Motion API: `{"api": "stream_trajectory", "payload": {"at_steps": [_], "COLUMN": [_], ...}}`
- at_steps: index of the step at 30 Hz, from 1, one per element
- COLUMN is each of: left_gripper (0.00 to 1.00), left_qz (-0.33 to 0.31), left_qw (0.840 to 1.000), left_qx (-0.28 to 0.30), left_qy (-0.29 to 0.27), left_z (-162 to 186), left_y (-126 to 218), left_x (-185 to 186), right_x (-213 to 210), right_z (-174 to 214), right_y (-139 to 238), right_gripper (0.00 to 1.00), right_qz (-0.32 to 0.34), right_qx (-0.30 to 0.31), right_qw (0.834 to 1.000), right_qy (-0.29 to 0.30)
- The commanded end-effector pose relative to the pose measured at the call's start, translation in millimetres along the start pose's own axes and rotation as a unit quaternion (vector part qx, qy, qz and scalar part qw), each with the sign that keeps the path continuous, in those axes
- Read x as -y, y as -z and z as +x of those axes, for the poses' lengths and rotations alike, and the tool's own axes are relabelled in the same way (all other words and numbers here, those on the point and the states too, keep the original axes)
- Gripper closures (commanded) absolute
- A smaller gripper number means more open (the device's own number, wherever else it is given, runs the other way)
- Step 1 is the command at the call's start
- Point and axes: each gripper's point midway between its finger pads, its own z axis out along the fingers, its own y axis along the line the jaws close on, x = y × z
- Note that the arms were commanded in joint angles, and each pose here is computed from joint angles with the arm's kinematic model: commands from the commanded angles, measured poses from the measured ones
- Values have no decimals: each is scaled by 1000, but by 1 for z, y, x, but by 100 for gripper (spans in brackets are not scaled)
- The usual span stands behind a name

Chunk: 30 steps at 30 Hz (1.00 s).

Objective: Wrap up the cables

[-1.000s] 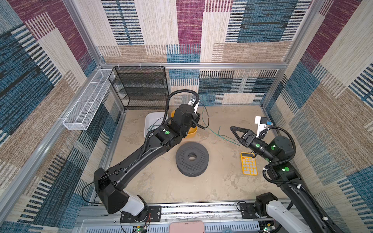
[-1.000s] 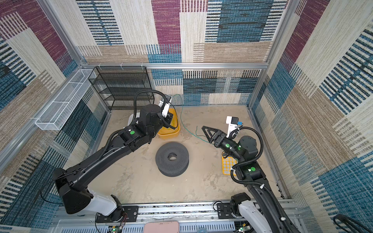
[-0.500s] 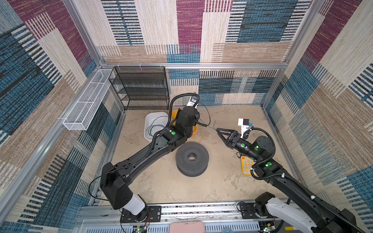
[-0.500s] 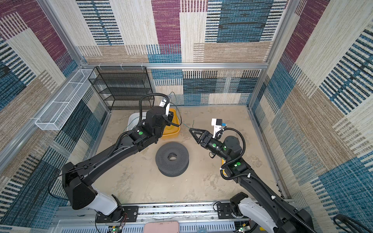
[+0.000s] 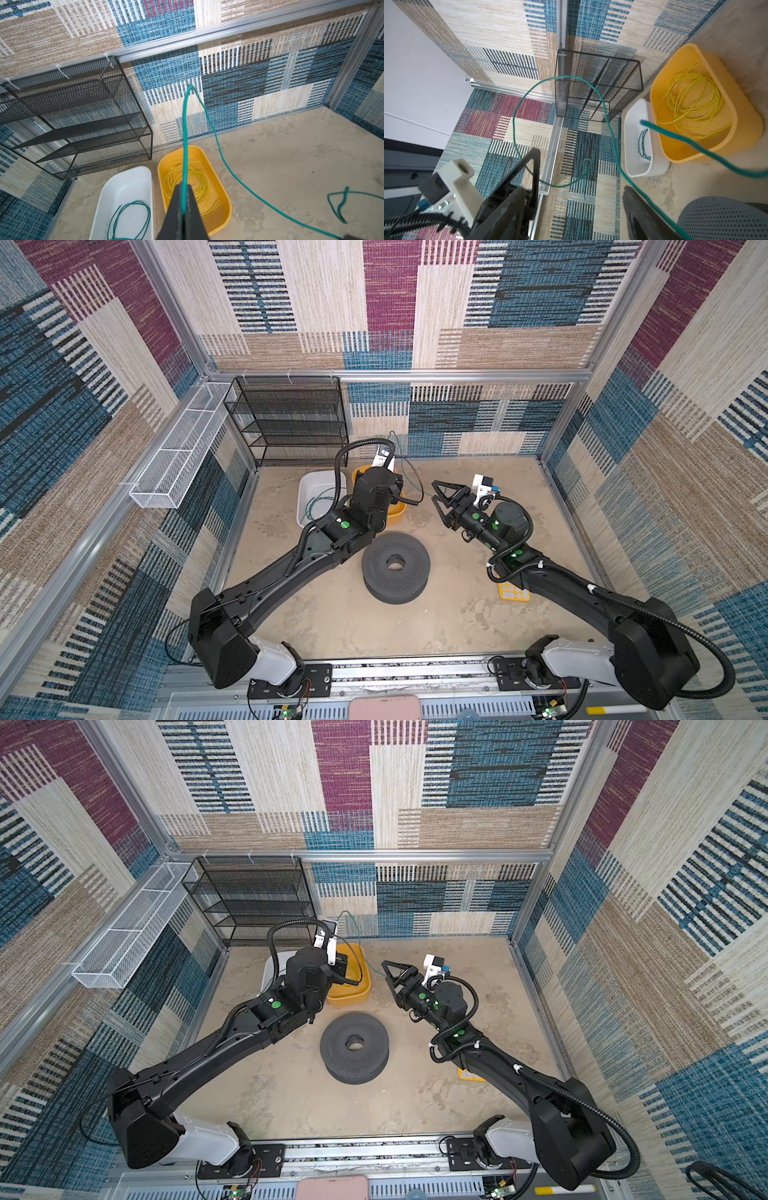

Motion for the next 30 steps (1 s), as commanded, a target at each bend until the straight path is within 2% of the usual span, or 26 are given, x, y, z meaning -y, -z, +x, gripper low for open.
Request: {"api": "stream_trajectory", "payload": {"at_steps": [1,4,7,12,17,21,24,30], "left_gripper": [100,100,100,100,100,100,100,100], "left_qz": [8,11,8,-2,-5,-7,-2,5], "left_qw": [999,999,999,1000,1000,999,999,999], "left_qx": [24,28,30,26,24,29,32,31], "left_qy": [29,27,20,2,2,16,22,33], "left_z": [-12,-12,-12,-4,-2,-6,-9,-10], "left_y": [5,8,8,1,-6,-8,-7,0], "left_x": [-1,-2,-3,-2,0,-2,-1,-4], "right_x": [-11,-2,-6,-44,-58,-42,-16,4], "right_z": [-13,-8,-2,6,19,40,48,32], "right_y": [-13,-23,-21,-14,-4,-6,-7,-15], "right_gripper": [30,37,37,29,25,24,18,15], "right_qz": [-1,3,-13,-32,-46,-35,-15,6], "right_qx": [24,6,-5,-19,-27,-47,-47,1], "right_qw": [1000,1000,1000,996,993,996,998,1000], "right_qy": [8,2,6,80,104,73,38,20]}}
